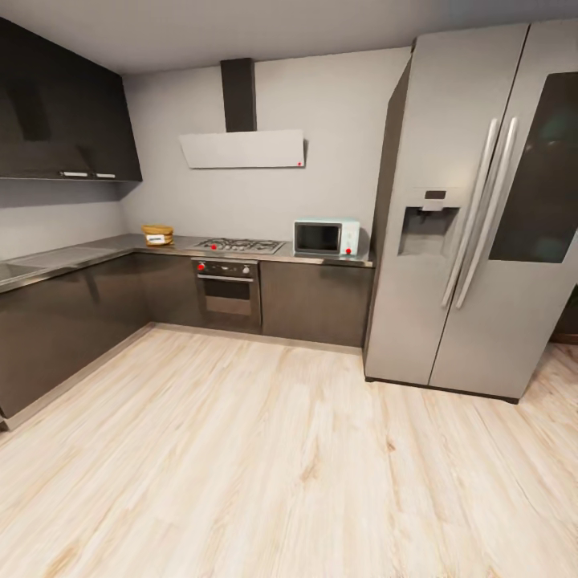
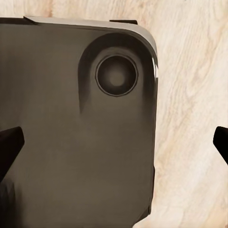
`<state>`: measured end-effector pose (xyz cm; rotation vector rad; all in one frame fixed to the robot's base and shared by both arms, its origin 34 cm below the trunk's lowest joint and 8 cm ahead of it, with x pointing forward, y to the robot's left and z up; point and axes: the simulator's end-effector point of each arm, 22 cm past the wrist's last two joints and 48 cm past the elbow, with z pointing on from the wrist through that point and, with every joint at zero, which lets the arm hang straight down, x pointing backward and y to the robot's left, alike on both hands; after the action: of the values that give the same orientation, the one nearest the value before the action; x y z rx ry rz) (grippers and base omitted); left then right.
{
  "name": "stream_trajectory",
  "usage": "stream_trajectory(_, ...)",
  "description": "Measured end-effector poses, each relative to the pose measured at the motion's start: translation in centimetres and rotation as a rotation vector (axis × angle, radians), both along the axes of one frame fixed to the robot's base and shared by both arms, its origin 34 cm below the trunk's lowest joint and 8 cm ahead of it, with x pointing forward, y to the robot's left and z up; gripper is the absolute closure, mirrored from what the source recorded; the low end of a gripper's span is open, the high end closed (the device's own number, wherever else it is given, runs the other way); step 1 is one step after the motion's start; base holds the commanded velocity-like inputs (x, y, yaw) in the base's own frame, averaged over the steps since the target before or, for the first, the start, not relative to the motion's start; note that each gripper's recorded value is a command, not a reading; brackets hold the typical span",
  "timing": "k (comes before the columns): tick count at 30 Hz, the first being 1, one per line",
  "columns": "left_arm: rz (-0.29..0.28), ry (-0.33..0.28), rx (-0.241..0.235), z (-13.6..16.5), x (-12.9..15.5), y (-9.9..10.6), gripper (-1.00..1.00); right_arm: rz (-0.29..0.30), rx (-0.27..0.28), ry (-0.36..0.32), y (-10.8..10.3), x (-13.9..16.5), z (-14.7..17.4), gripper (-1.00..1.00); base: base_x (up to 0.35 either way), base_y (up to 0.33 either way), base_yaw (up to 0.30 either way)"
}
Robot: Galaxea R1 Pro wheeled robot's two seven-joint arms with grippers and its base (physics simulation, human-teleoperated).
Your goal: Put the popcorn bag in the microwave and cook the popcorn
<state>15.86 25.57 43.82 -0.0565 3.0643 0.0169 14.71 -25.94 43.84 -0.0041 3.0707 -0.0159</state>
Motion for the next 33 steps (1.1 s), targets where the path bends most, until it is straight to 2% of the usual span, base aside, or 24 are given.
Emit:
stream_trajectory(7, -0.001, 0.002, -0.001, 0.0, -0.1, -0.01, -1.0, 0.002, 0.0, -0.001, 0.01, 0.02, 0.01, -1.0, 0.108, 0.0, 0.0)
stream_trajectory(33, 0.001, 0.005, -0.002, 0.0, -0.18, -0.01, -1.0, 0.005, 0.003, -0.002, 0.05, 0.01, 0.01, -1.0, 0.318, 0.0, 0.0)
